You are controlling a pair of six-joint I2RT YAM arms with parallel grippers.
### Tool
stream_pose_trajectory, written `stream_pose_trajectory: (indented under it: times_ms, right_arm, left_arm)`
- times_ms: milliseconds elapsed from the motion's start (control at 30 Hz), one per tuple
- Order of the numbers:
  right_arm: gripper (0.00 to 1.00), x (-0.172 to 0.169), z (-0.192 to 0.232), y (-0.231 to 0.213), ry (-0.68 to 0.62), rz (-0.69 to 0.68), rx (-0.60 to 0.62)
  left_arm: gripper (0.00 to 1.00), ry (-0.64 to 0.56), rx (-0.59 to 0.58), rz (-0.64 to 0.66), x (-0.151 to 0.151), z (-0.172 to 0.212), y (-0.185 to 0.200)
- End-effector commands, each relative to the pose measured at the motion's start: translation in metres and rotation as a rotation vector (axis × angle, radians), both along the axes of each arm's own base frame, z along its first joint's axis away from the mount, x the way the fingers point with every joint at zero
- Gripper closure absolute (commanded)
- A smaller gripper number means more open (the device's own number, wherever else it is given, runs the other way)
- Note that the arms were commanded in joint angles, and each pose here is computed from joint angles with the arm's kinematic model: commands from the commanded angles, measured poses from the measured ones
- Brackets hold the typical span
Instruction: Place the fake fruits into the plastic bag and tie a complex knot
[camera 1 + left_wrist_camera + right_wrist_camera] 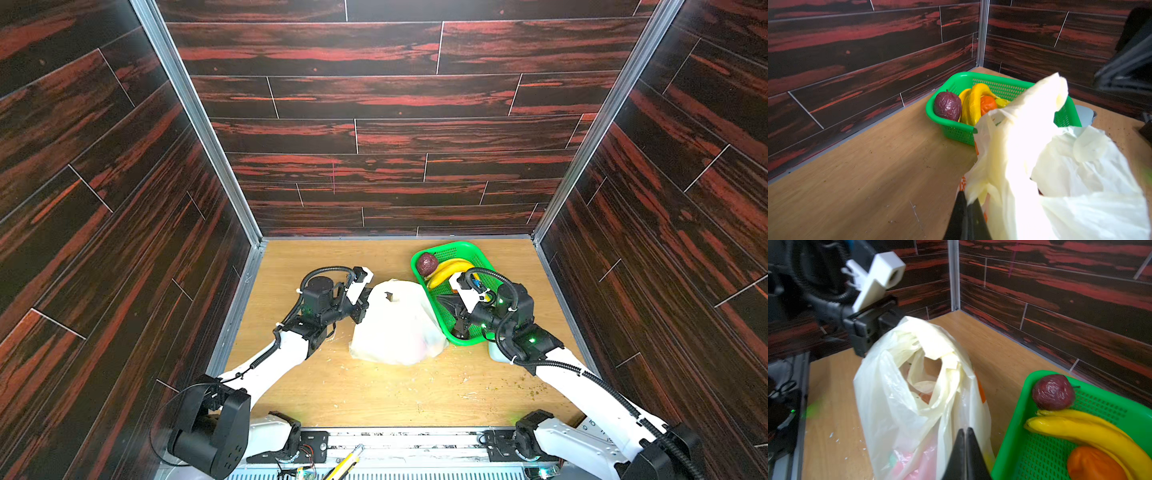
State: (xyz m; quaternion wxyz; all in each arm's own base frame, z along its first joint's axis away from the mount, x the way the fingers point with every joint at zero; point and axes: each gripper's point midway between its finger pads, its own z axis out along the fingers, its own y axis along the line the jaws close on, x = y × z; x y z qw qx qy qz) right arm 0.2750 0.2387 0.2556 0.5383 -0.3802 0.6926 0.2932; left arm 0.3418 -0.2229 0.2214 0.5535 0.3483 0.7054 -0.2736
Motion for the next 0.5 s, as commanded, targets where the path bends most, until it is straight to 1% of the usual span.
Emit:
stream_pose_trajectory:
  times_ms: [0, 100, 133, 267, 333, 467]
  right_arm:
    - [0.72, -0.018, 0.015, 0.014, -0.017, 0.136, 0.038]
    - [0.59, -0.022, 0.012, 0.025, 0.073, 0.201, 0.084]
    - [0.57, -0.023, 0.011, 0.028, 0.109, 0.215, 0.106]
    - [0.51, -0.020, 0.007, 0.034, 0.202, 0.220, 0.173]
    - [0.50, -0.018, 0.003, 0.035, 0.238, 0.216, 0.186]
    - [0.45, -0.006, -0.008, 0.031, 0.294, 0.166, 0.200]
  left_arm:
    - [1.00, -0.057, -0.041, -0.038, -0.002, 0.024, -0.004]
    - [1.00, -0.053, -0.049, -0.072, -0.005, 0.024, -0.009]
    - [1.00, -0.051, -0.052, -0.083, -0.006, 0.024, -0.010]
    - [1.00, -0.043, -0.057, -0.107, -0.008, 0.023, -0.013]
    - [1.00, -0.043, -0.058, -0.111, -0.008, 0.023, -0.014]
    - [1.00, -0.040, -0.059, -0.110, -0.007, 0.023, -0.014]
